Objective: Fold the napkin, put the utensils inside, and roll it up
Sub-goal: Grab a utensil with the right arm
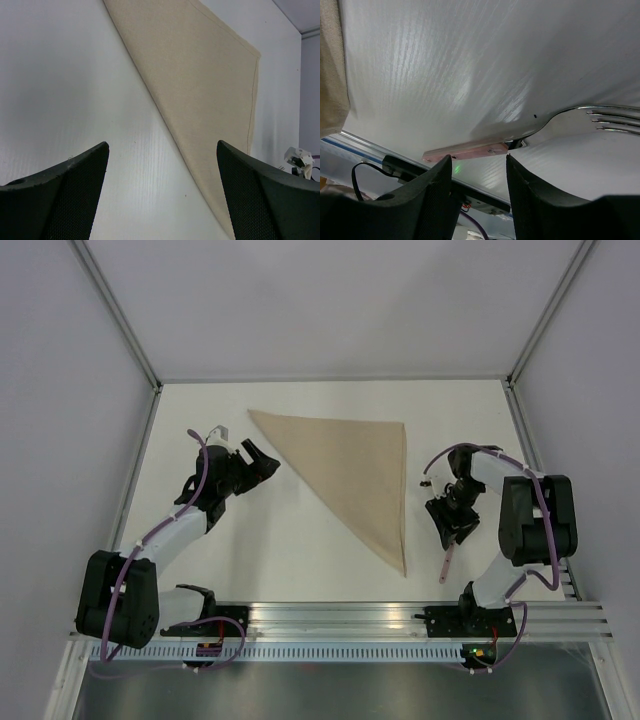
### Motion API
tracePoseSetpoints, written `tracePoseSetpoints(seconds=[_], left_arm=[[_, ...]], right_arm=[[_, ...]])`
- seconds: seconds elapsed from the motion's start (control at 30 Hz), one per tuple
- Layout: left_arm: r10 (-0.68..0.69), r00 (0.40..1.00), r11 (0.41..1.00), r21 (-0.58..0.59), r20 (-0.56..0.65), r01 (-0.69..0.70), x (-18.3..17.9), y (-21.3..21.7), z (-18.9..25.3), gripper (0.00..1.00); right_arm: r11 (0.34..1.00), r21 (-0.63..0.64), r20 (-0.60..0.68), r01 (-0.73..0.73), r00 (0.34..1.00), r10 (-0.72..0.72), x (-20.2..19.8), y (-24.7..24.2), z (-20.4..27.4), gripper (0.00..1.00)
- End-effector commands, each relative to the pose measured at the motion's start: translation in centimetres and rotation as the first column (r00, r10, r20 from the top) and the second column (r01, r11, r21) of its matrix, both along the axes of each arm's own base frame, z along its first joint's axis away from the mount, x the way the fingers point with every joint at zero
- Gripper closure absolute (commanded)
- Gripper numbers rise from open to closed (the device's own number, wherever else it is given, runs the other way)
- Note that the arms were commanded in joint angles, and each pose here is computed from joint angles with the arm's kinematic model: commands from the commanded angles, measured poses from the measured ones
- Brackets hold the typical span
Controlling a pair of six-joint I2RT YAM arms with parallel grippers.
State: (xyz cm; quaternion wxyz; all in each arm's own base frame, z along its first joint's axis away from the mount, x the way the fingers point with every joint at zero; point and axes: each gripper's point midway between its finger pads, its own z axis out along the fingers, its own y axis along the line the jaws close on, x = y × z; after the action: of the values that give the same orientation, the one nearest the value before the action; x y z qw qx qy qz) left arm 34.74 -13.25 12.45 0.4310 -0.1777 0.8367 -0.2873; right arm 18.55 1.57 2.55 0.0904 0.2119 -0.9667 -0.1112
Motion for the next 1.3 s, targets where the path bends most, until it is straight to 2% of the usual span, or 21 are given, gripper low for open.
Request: tracePoseSetpoints(seconds=[0.0, 0.33, 0.87, 1.27], left_arm=[[0.001, 0.998, 1.000, -0.022, 0.058, 0.000, 0.5, -0.3, 1.9, 0.08], [0.002, 0.998, 1.000, -0.012, 0.060, -0.002, 0.6, -0.2, 2.0, 0.08], [0.003, 0.998, 1.000, 0.008, 0.067, -0.004, 1.2, -0.1, 2.4, 0.08], [0.000, 0.998, 1.000, 0.015, 0.065, -0.001, 1.8, -0.2, 2.4, 0.08]], right_arm=[[0.996, -0.088, -0.088, -0.018, 0.996, 0.010, -1.8, -1.6, -0.1, 0.47], [0.993, -0.117, -0.106, 0.013, 0.994, -0.025, -1.0, -1.7, -1.4, 0.52], [0.978, -0.171, -0.017, 0.116, 0.993, -0.121, 4.0, -1.8, -2.9, 0.57], [0.964, -0.246, 0.046, 0.104, 0.994, -0.096, 5.2, -2.3, -4.6, 0.63]])
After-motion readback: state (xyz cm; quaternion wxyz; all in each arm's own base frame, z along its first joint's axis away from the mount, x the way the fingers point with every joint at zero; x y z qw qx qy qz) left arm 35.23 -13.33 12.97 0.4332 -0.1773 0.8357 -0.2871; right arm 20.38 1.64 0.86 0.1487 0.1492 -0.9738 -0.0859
